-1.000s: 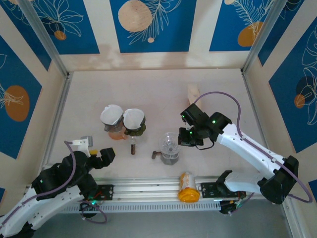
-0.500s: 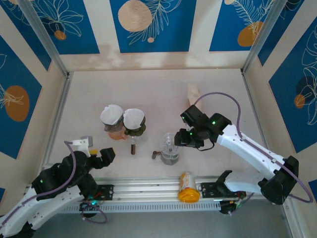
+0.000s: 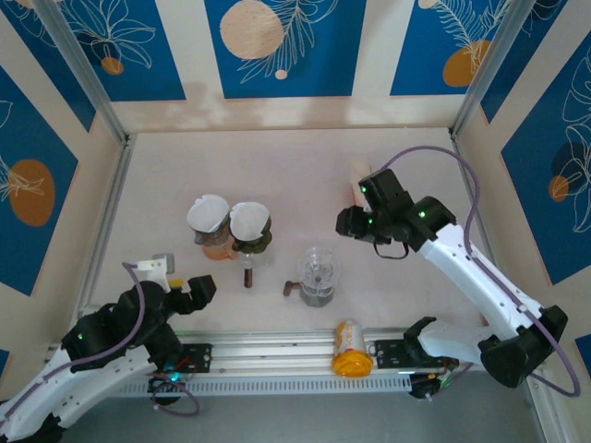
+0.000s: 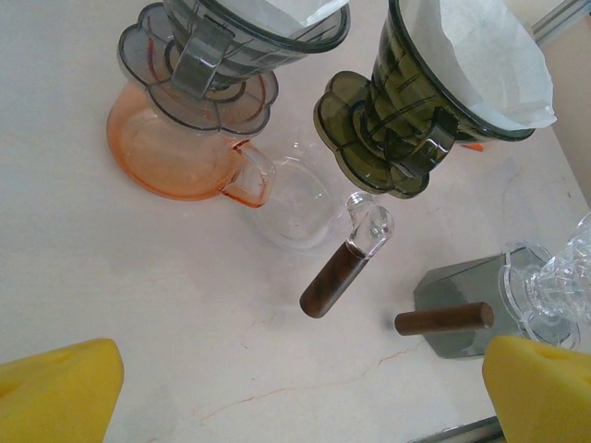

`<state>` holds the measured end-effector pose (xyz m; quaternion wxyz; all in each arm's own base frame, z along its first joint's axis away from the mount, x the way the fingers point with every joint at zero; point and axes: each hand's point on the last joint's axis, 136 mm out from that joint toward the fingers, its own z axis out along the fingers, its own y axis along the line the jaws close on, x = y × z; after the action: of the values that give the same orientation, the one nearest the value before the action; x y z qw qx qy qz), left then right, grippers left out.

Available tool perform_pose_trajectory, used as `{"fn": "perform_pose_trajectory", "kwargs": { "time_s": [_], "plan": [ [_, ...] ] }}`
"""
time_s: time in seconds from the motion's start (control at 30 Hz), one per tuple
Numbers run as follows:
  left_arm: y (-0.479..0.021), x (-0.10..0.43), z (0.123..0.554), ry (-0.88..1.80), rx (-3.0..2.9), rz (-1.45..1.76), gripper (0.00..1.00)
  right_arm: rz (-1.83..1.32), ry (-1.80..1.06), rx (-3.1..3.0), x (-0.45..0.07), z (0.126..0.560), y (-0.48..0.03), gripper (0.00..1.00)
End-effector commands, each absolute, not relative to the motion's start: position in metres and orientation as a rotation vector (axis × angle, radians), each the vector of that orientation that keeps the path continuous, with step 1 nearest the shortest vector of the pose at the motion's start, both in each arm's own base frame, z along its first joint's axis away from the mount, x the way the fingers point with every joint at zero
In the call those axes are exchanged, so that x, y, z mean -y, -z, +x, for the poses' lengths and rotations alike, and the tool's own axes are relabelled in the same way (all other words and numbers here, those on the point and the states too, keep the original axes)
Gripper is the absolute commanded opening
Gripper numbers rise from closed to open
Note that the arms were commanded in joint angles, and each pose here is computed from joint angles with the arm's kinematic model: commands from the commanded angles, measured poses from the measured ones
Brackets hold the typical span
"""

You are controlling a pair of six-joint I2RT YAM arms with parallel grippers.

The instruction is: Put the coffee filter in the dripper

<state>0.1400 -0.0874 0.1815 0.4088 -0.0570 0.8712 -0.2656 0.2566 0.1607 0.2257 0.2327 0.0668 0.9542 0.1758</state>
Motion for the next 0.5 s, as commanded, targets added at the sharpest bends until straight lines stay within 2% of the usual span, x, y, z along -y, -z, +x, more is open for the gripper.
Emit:
{"fn": "perform_pose_trajectory", "kwargs": {
  "time_s": [0.0, 0.27, 0.47],
  "plan": [
    [-0.182, 0.095, 0.144, 0.683, -2.198, -0.138, 1.0, 0.216, -0.397, -2.495, -0.152, 0.316, -0.236, 0.47],
    [-0.182, 0.111, 0.148, 0.707, -2.221, -0.11, 1.0, 0.182, -0.037, -2.513, -0.114, 0.411, -0.207, 0.36],
    [-0.18, 0.112, 0.149, 0.708, -2.22, -0.116, 1.0, 0.078, 0.092, -2.597, -0.101, 0.435, -0.169, 0.31]
  ]
}}
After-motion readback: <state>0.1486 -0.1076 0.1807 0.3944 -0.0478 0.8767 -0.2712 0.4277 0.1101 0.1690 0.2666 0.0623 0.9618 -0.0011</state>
